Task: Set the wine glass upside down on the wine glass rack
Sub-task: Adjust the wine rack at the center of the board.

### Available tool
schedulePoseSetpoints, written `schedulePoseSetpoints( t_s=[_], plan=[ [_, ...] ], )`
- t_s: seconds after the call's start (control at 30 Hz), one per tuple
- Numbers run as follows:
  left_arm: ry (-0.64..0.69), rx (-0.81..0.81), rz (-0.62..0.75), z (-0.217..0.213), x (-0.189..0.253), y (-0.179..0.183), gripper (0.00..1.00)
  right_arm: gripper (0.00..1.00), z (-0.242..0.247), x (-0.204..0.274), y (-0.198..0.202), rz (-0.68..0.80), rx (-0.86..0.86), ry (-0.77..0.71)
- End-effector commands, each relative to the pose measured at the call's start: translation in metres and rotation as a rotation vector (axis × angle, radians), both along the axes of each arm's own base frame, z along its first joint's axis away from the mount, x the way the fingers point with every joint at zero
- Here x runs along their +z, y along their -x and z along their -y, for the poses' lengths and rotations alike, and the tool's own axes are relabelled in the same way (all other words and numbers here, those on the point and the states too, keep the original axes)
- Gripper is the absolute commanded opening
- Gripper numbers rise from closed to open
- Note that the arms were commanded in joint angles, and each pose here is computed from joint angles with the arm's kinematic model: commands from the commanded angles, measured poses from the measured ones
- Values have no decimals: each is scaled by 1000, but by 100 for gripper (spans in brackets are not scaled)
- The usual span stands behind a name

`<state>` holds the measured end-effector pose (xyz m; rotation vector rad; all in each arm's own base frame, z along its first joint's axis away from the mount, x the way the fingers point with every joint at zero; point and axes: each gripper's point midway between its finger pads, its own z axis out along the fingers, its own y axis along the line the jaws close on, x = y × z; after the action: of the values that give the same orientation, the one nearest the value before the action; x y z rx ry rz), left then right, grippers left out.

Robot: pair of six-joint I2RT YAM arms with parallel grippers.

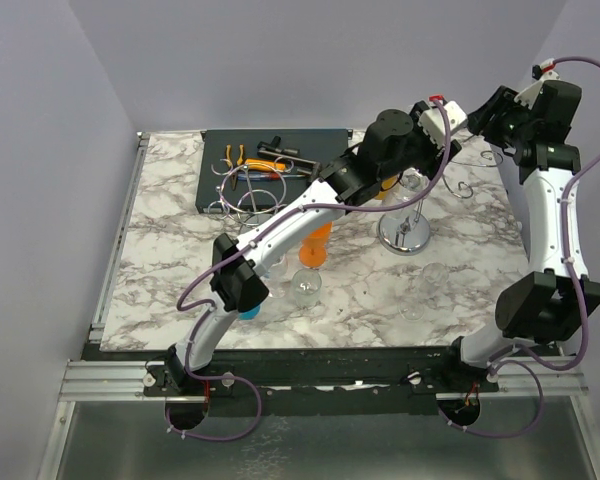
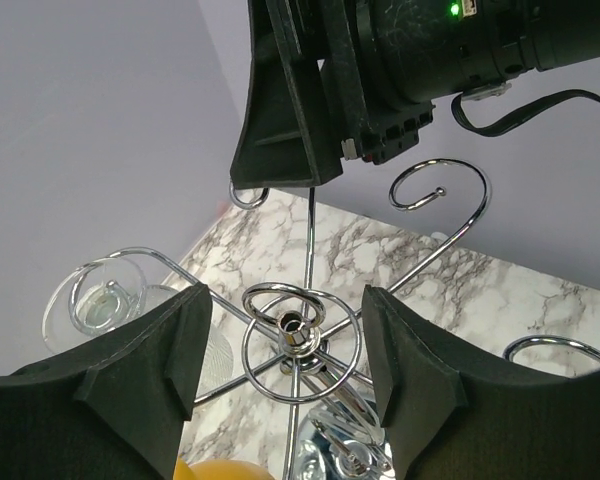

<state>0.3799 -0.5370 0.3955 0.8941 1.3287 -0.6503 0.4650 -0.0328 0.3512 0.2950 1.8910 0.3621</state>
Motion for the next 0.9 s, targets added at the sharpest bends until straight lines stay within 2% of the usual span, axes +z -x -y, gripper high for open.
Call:
schedulePoseSetpoints(
  t_s=[0.0,0.17,0.5,0.6,0.87],
  plan=[
    [18,46,13,0,5,-8,67,50,-15,1,-9,21,102,-83],
    [12,46,17,3,1,-10,63,38,-18,1,-4,25,114,-98],
    [-17,86,45,-1,-4,-19,50,4,-12,4,12,55,37,-100],
    [-26,92,56,-5,-2,-20,47,0,-6,5,18,66,-12,-85],
    [-55,107,73,-13,-3,-24,42,0,19,-9,34,38,-180,-61]
  ],
)
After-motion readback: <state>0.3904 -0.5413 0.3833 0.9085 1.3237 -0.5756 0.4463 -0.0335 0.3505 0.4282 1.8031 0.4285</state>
